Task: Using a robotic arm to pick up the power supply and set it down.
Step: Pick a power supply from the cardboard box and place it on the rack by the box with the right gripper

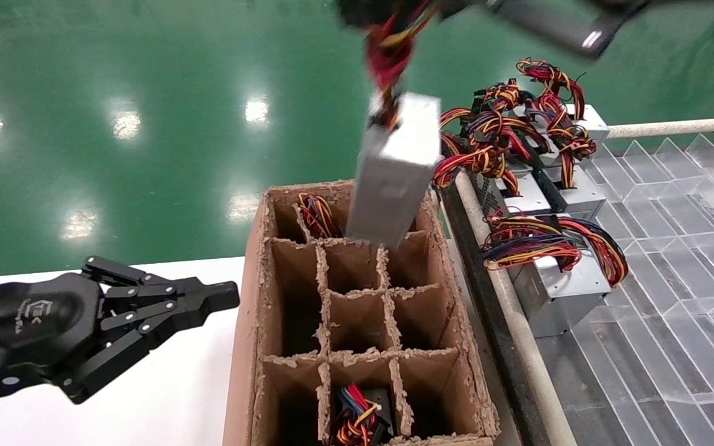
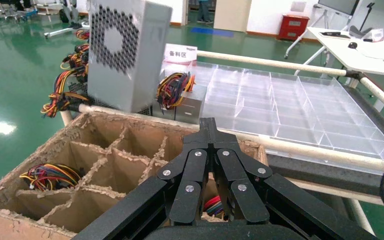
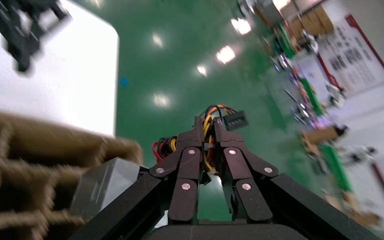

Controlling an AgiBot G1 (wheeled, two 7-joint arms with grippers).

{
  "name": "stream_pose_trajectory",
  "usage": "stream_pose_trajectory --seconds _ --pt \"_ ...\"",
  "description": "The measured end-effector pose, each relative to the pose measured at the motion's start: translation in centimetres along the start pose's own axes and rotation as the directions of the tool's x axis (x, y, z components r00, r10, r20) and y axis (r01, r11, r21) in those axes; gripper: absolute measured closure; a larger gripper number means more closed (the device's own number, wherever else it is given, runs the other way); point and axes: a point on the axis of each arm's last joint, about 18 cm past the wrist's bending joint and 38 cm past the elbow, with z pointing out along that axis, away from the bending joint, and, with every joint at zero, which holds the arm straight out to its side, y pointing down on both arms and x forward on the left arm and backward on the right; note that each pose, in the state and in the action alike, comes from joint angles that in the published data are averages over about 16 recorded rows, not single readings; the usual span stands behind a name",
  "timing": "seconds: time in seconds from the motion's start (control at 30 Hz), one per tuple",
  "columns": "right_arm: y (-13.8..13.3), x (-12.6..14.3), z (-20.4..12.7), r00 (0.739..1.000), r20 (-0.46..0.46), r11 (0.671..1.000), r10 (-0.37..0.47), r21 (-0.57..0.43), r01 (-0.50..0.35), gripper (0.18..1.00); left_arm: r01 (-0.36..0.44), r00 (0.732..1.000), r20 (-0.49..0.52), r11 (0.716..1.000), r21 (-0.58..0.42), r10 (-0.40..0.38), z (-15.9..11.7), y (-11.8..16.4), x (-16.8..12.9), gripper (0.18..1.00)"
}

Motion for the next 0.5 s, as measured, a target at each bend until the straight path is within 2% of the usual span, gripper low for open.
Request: stream_pose_trajectory --seconds 0.2,0.5 --pt "-0.2 2.1 -2.1 0.995 -0.055 0.988 -0.079 -0.137 0.071 0.968 0.000 1.000 0.000 1.000 0.000 0.000 0.0 0.0 0.0 0.993" --pt "0.5 4.3 -4.6 0.985 -0.087 0.939 -0.148 -0.326 0.112 0.969 0.000 1.000 0.000 1.000 0.000 0.000 0.0 0.0 0.0 0.993"
